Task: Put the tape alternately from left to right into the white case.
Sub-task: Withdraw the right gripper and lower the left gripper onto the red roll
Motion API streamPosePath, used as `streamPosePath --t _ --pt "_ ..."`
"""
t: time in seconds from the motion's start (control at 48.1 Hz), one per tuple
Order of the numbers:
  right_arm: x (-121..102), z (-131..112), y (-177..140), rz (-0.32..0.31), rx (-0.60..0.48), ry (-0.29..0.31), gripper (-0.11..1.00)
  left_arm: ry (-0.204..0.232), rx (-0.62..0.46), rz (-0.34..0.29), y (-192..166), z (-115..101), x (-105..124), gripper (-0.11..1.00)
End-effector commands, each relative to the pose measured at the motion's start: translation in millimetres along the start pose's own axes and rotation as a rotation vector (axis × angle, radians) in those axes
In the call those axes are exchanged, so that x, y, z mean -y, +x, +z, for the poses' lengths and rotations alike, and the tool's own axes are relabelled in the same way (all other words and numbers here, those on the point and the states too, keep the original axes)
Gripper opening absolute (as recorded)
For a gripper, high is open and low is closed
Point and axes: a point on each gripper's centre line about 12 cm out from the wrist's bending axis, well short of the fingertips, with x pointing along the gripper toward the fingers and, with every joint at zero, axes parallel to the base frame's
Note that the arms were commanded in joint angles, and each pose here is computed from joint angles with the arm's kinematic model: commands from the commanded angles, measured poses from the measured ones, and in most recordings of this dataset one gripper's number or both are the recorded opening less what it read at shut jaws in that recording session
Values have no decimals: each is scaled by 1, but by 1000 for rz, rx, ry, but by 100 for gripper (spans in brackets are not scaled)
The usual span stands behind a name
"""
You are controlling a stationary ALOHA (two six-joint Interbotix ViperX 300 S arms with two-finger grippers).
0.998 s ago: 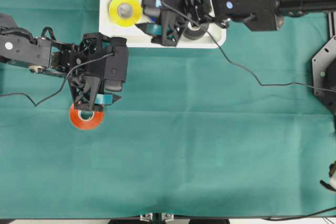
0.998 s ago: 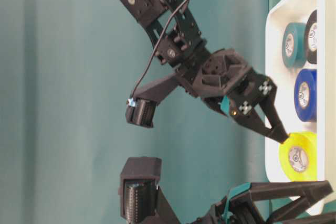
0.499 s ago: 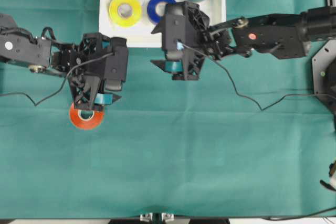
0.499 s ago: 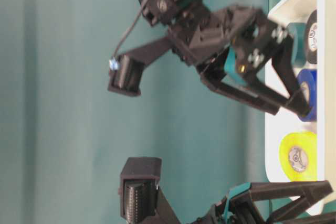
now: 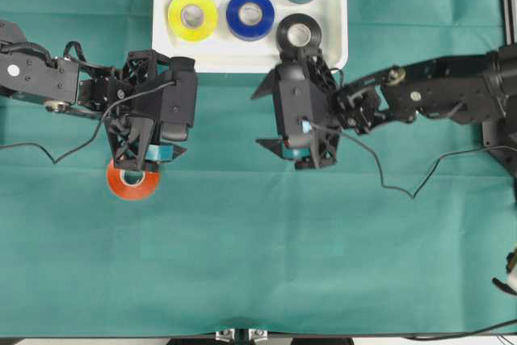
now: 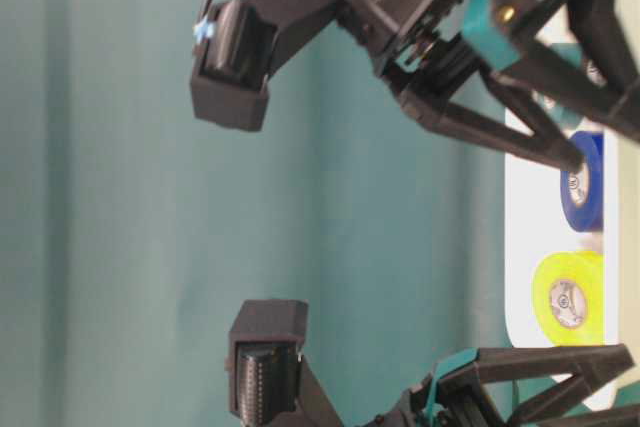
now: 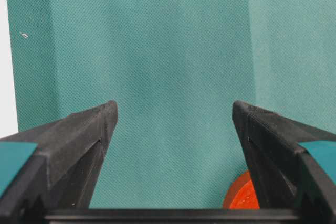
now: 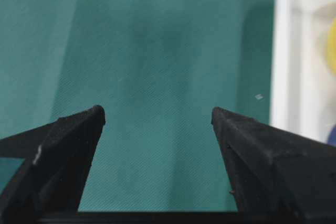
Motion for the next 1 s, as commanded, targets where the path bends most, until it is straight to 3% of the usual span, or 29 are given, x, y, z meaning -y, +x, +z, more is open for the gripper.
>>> streamPosePath --t 0.0,0.208,0.624,0.977 --pt "-7 6 -8 15 24 -8 89 1 29 -2 -5 7 1 81" --pt "-18 -2 -9 37 8 -26 89 1 29 -2 -5 7 1 80" --pt "-18 2 -12 37 21 -26 88 6 16 -23 -5 4 13 81" --pt "-18 3 -11 37 25 -27 88 -98 -36 -62 -10 -19 36 81"
